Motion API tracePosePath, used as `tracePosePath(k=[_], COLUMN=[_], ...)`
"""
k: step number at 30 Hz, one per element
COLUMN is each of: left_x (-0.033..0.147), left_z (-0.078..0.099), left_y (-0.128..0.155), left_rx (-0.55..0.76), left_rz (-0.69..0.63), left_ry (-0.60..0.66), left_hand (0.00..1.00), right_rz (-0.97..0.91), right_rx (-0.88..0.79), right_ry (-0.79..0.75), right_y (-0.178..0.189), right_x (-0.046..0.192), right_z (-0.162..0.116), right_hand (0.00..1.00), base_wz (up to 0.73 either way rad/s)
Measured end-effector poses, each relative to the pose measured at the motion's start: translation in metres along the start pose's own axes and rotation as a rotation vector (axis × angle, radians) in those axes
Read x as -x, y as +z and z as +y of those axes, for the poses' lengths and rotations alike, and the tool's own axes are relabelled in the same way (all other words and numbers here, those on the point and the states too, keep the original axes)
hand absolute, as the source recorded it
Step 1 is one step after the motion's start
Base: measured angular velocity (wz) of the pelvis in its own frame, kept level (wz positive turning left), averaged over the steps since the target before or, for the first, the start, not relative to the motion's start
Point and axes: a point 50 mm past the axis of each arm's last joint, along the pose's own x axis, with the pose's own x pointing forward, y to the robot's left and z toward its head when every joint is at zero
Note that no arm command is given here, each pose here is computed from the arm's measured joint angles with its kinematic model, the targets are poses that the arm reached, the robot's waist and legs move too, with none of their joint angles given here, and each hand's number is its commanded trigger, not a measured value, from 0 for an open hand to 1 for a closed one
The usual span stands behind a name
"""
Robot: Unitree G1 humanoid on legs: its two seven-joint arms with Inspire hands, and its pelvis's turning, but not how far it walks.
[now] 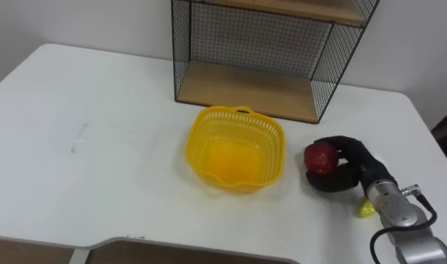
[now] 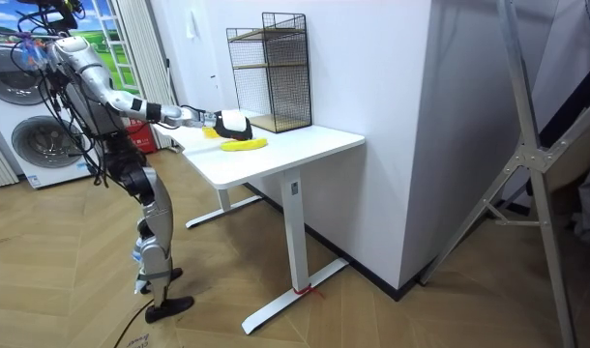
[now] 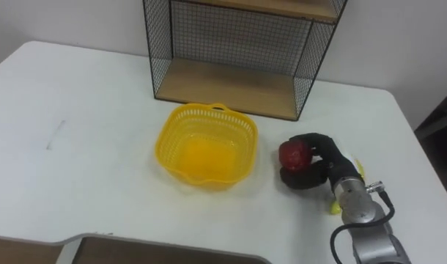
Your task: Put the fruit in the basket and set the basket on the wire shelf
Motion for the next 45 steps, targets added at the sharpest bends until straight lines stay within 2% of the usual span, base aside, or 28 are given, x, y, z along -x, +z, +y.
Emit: tracePosePath(k=[5, 15, 21, 29, 39, 45], left_x=[0.000, 0.000, 0.000, 0.000, 0.001, -0.001], left_z=[0.001, 0.001, 0.000, -0.001, -0.006, -0.001], left_y=[0.001, 0.003, 0.006, 0.009, 0.009, 0.018], left_rx=[0.000, 0.004, 0.007, -0.006, -0.019, -0.018], left_rz=[0.003, -0.016, -0.025, -0.039, -0.049, -0.077], left_ry=[0.001, 0.003, 0.003, 0.019, 0.010, 0.023], left_hand=[0.00, 0.00, 0.00, 0.00, 0.00, 0.00], right_rz=[0.001, -0.062, -0.191, -0.423, -0.579, -0.617], right_rx=[-0.156, -0.248, -0.249, -0.297, -0.254, -0.089], right_ry=[-0.015, -0.027, -0.015, -0.057, -0.028, 0.015], right_y=[-0.004, 0.007, 0.033, 0.083, 0.116, 0.128], right_x=[0.003, 0.011, 0.025, 0.038, 0.052, 0.055], right_z=[0.007, 0.006, 0.008, -0.008, -0.011, -0.002], right_hand=[1.00, 1.00, 1.00, 1.00, 1.00, 1.00], base_wz=[-0.03, -0.03, -0.06, 0.00, -0.02, -0.07])
